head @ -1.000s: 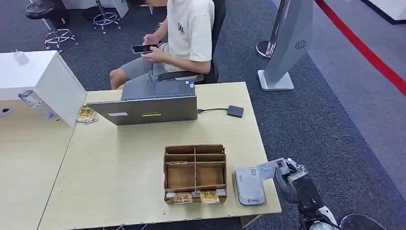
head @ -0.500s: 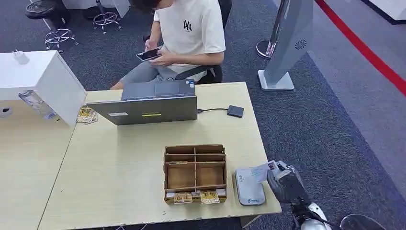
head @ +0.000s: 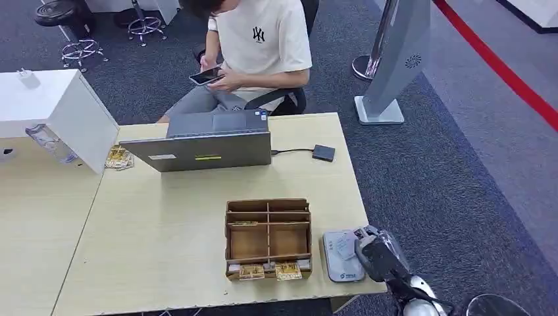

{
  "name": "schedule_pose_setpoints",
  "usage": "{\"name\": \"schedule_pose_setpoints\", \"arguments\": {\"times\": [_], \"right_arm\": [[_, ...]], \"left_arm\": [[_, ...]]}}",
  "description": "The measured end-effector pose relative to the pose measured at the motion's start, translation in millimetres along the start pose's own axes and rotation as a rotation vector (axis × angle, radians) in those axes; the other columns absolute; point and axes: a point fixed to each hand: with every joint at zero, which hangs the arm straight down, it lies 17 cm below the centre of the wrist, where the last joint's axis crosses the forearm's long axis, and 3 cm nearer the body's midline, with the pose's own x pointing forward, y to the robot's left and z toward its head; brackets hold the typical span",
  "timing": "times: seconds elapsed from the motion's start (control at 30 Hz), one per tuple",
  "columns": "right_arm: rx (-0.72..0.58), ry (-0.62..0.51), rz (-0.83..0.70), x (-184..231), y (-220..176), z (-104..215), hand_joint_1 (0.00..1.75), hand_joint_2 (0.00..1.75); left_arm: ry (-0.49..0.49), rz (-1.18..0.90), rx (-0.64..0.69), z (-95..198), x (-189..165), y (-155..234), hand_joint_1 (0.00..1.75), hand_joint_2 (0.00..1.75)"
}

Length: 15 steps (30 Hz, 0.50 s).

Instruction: Pass the card to the sensor for recognition and then transmit it.

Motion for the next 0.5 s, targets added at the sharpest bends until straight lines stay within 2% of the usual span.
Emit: {"name": "schedule_pose_setpoints", "arguments": {"times": [0.33, 0.5], "right_arm": [[0.019, 0.006, 0.045, -2.3, 6.7, -4.5, 1.75, 1.75], [0.021, 0.031, 0.127, -11.2, 9.0, -10.2, 1.75, 1.75]], "left_arm": [[0.002, 0.006, -0.002, 0.1, -0.4, -0.7, 0.00, 0.00], [0.006, 0.012, -0.007, 0.5, -1.1, -3.0, 0.00, 0.00]]}}
